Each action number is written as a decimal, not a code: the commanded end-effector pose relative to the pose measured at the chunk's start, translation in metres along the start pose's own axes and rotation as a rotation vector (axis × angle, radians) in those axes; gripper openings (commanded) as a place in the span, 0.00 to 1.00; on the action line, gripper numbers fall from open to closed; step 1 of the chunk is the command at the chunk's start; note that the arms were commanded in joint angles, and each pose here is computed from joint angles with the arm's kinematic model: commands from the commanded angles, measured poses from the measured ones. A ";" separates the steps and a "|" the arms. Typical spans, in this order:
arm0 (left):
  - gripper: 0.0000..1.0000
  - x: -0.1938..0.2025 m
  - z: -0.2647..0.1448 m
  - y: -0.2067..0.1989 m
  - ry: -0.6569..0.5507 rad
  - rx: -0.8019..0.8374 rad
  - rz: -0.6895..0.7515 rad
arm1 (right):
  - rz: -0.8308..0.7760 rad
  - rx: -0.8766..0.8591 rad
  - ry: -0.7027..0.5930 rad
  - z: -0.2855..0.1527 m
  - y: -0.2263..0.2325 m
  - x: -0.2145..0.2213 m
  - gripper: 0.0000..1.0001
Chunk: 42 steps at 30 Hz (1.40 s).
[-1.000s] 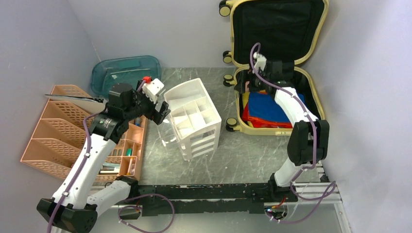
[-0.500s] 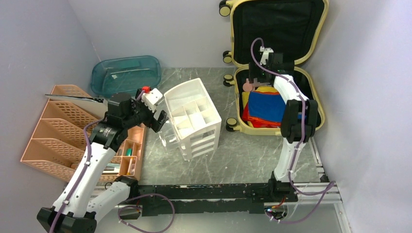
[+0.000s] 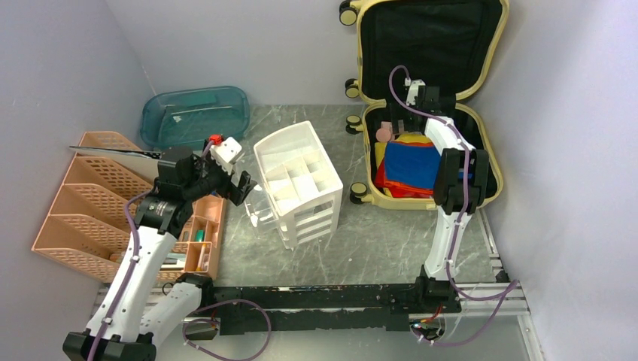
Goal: Open, take out, and arrange the luggage
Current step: Pick up the personal item from the luggage.
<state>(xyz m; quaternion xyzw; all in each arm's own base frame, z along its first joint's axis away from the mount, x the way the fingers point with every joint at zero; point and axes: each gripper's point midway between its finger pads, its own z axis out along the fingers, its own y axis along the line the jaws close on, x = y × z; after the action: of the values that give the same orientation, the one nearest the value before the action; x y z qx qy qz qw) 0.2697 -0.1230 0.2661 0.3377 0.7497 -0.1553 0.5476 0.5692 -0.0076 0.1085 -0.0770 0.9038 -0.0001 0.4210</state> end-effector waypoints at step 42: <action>0.96 -0.011 -0.010 0.002 -0.101 0.030 -0.043 | -1.304 0.082 0.114 -0.002 -0.010 -0.032 0.86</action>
<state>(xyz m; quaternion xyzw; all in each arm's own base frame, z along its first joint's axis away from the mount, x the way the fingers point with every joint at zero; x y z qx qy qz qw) 0.2663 -0.1160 0.2688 0.3154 0.7446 -0.1891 0.5570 0.5792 -0.0074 0.1248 -0.5778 0.7119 -0.2727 0.2917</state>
